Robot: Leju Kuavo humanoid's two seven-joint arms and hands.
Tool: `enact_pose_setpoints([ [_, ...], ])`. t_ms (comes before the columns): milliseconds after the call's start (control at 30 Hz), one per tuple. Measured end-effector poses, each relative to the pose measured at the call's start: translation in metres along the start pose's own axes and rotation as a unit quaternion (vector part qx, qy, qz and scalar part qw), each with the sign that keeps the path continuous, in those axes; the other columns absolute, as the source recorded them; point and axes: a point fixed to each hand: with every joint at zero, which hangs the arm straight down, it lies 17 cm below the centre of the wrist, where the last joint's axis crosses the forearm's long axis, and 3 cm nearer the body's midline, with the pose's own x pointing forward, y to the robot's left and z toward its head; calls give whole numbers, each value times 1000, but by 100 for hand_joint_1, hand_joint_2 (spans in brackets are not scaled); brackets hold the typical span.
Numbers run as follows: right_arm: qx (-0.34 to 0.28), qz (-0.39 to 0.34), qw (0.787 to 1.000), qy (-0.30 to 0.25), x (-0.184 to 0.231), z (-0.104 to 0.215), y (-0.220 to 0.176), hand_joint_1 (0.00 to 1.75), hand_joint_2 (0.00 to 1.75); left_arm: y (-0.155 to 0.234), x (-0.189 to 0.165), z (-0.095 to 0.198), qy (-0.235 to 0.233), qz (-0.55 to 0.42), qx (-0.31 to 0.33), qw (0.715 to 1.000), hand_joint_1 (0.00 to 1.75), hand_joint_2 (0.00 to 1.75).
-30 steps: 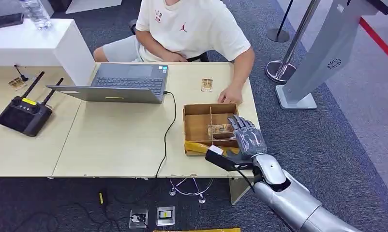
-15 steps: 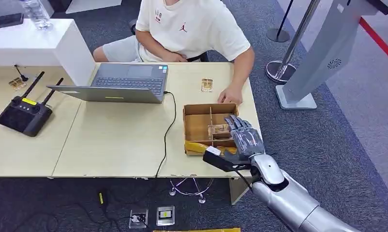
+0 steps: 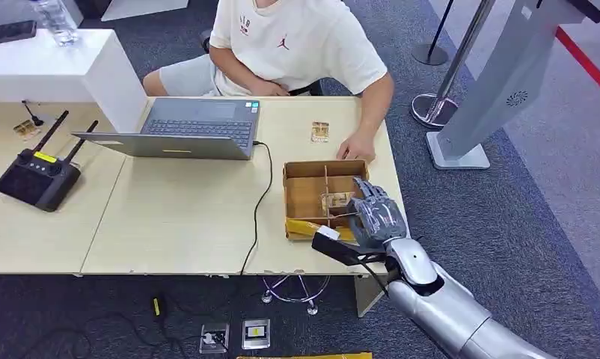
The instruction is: Pass the card to the sensor for recognition and then transmit it.
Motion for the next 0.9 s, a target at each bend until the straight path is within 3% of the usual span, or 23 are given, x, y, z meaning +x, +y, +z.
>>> enact_pose_setpoints([
  [633,2,-2,1000,1,1,-1,3,175,175,0,0,0,1,1,0,1000,0,0],
  [900,-52,10,999,-4,3,-3,-18,175,175,-1,-1,0,1,1,-1,1000,0,0],
])
